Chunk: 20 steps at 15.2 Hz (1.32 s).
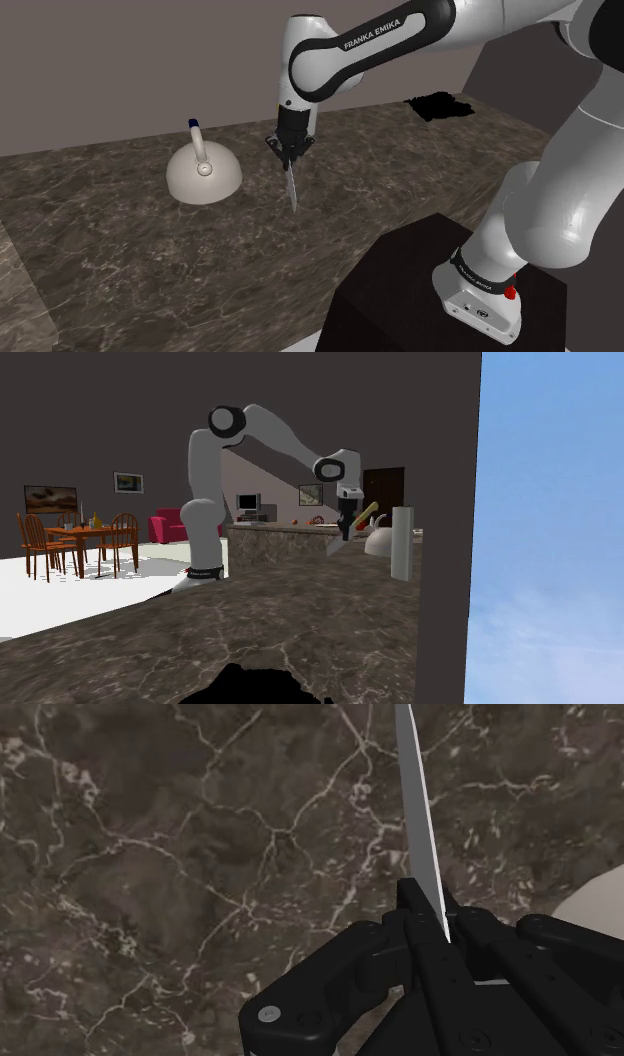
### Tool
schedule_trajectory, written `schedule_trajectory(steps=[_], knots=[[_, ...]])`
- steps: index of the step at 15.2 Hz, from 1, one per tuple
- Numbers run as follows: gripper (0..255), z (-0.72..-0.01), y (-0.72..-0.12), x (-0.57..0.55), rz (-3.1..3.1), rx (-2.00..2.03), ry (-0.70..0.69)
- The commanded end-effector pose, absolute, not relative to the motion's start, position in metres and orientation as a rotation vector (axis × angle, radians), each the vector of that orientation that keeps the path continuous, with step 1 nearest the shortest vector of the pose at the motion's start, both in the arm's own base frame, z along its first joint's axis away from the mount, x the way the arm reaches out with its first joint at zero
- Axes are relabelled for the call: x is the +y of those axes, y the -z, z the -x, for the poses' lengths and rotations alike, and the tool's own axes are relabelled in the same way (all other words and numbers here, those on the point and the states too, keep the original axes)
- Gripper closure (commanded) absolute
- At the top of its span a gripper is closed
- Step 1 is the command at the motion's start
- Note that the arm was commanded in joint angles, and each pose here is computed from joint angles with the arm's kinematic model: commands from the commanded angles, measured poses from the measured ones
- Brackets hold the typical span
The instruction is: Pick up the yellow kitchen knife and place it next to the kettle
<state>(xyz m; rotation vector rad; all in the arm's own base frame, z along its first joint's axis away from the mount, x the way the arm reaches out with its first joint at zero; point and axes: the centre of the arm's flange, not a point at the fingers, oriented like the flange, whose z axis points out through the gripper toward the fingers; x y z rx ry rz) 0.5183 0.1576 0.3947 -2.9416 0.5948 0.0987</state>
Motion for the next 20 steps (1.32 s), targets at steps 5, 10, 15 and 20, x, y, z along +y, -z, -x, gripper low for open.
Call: schedule_trajectory(steps=[5, 10, 15, 20], knots=[[255, -0.517, -0.359, 0.16, 2.946, 0.591, -0.112], [255, -0.517, -0.341, 0.16, 2.946, 0.591, -0.112], [255, -0.517, -0.341, 0.16, 2.946, 0.591, -0.112], [0, -0.517, -0.341, 0.16, 2.946, 0.591, -0.112]])
